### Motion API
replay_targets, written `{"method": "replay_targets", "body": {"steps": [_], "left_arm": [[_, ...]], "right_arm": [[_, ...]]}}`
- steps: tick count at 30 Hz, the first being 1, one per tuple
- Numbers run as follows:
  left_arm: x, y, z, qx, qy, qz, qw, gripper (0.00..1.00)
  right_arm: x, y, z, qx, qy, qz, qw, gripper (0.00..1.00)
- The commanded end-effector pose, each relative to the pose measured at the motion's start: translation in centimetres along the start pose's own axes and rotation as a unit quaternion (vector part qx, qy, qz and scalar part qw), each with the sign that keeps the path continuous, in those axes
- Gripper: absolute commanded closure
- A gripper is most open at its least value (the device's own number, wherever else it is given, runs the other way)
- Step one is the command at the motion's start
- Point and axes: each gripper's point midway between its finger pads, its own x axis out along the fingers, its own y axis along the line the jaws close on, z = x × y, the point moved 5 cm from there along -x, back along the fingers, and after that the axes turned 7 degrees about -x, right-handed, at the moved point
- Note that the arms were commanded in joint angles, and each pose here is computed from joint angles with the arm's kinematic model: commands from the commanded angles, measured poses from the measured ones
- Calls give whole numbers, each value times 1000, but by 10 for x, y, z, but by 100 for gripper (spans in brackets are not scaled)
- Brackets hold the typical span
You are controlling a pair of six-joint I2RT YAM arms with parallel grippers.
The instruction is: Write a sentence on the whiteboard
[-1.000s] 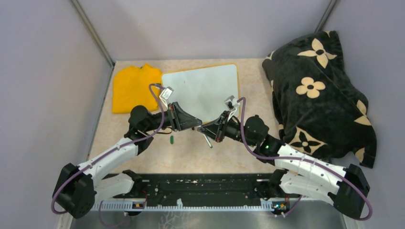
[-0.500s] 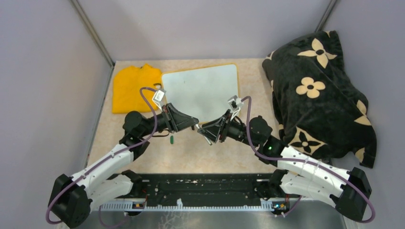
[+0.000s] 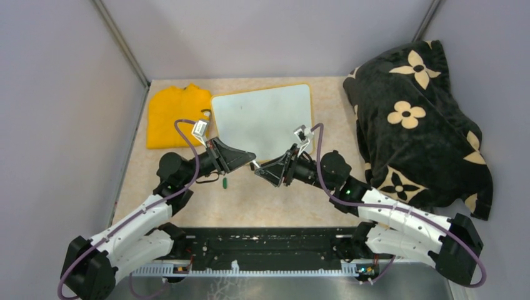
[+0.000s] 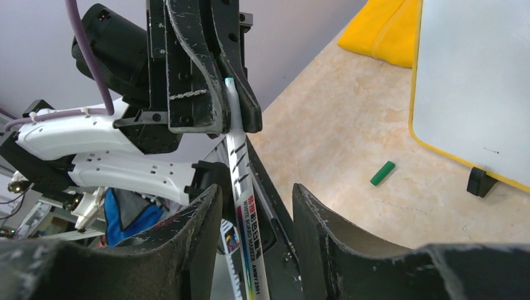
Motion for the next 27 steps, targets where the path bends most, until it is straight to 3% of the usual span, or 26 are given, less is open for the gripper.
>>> {"method": "replay_targets", "body": {"steps": [1, 11, 19, 25, 27], "left_arm": [[-2, -11, 5, 2, -26, -20, 999, 100], [-3, -9, 5, -7, -36, -17, 999, 100], [-5, -8, 6, -8, -44, -14, 999, 100], [-5, -9, 7, -6, -49, -14, 999, 100], [-6, -8, 7, -4, -49, -12, 999, 100]], "right_arm": [[2, 16, 18, -2, -36, 34, 999, 56], [5, 19, 19, 9, -39, 49, 998, 83], [6, 20, 16, 14, -32, 56, 998, 76], [6, 21, 17, 12, -33, 59, 998, 100], [6, 22, 18, 9, -32, 61, 998, 100]]}}
